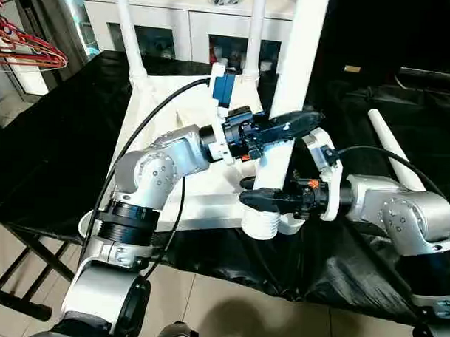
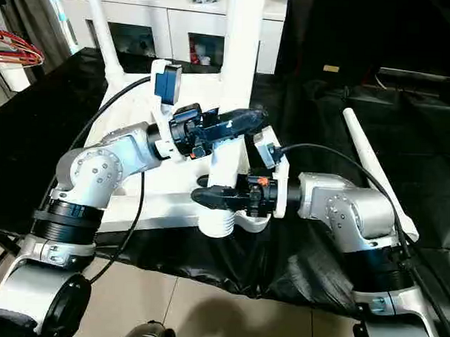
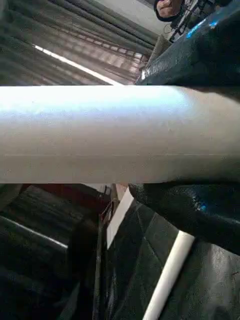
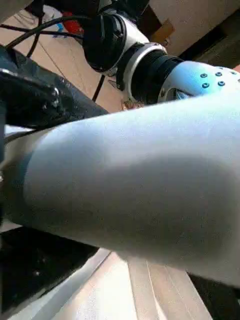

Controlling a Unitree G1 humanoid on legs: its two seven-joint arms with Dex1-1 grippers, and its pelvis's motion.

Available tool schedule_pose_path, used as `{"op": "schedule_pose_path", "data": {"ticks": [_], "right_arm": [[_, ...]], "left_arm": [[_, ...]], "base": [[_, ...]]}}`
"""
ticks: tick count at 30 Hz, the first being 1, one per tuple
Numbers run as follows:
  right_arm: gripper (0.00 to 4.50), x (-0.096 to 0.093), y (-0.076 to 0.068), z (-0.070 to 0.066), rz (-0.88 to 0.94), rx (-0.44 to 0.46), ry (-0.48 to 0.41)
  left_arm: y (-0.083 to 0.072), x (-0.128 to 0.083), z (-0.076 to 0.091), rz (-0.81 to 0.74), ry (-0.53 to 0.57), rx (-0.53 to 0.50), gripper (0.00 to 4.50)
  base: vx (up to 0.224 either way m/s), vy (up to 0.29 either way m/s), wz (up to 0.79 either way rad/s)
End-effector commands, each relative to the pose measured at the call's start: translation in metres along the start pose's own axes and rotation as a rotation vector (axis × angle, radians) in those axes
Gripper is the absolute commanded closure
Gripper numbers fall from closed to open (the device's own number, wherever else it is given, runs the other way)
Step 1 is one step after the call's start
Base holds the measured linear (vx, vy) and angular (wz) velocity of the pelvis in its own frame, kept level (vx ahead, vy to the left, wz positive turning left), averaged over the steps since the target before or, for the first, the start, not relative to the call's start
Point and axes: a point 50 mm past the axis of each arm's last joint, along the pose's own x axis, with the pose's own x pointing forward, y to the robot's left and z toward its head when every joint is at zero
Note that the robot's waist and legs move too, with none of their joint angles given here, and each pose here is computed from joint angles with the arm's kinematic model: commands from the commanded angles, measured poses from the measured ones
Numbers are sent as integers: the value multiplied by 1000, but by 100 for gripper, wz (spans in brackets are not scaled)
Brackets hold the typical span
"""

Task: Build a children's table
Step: Pick table leg

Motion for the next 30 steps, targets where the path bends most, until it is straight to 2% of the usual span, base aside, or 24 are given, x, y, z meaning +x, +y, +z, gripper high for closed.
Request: {"op": "schedule_pose_path", "data": {"ticks": [1, 3, 6, 8, 9, 13, 16, 18, 20, 21, 22, 23, 24, 25, 26, 27, 28, 29, 30], "right_arm": [[252, -2, -3, -1, -28, 11, 4], [254, -2, -3, -1, -32, 9, 3], [256, -1, -4, -2, -38, 5, -1], [256, -1, -5, -2, -38, 5, -1], [257, 0, -4, -2, -40, -1, -10], [257, 1, -8, -2, -81, -17, -47], [257, 0, -14, -2, -160, -49, -91], [257, -1, -16, -2, -195, -71, -92], [257, -2, -21, -3, -266, -102, -88], [257, -5, -32, -7, -441, -152, -82], [257, -5, -32, -7, -445, -153, -82], [257, -8, -39, -9, -541, -178, -85], [257, -9, -40, -9, -557, -181, -88], [257, -12, -45, -11, -634, -194, -104], [257, -12, -45, -11, -634, -194, -104], [257, -15, -48, -13, -686, -203, -135], [257, -15, -48, -13, -686, -203, -135], [257, -19, -51, -14, -744, -212, -160], [257, -20, -52, -14, -751, -215, -162]], "left_arm": [[-4, 2, 5, -17, 1, 38, 194], [-3, 2, 6, -11, -1, 24, 188], [-3, 2, 11, -7, -48, 33, 150], [-3, 2, 12, -5, -52, 36, 146], [0, 0, 18, 28, -125, 40, 145], [-5, -2, 33, 34, -263, 83, 145], [-7, -7, 45, 62, -336, 136, 145], [-6, -9, 47, 83, -333, 154, 145], [-1, -14, 46, 153, -270, 207, 145], [14, -27, 28, 323, -8, 375, 145], [15, -27, 28, 326, 0, 380, 145], [21, -38, 13, 375, 160, 474, 145], [22, -40, 11, 373, 182, 482, 145], [24, -49, -3, 357, 282, 503, 145], [24, -49, -3, 357, 282, 503, 145], [25, -56, -15, 338, 344, 489, 145], [25, -56, -15, 338, 344, 489, 145], [25, -60, -26, 302, 404, 483, 145], [25, -61, -28, 294, 414, 481, 145]], "base": [[0, 0, 0], [0, 0, 0], [0, 0, 0], [0, 0, 0], [0, 0, 0], [0, 0, 0], [0, 0, 0], [0, 0, 0], [0, 0, 0], [0, 0, 0], [0, 0, 0], [0, 0, 0], [0, 0, 0], [0, 0, 0], [0, 0, 0], [0, 0, 0], [0, 0, 0], [0, 0, 0], [0, 0, 0]]}}
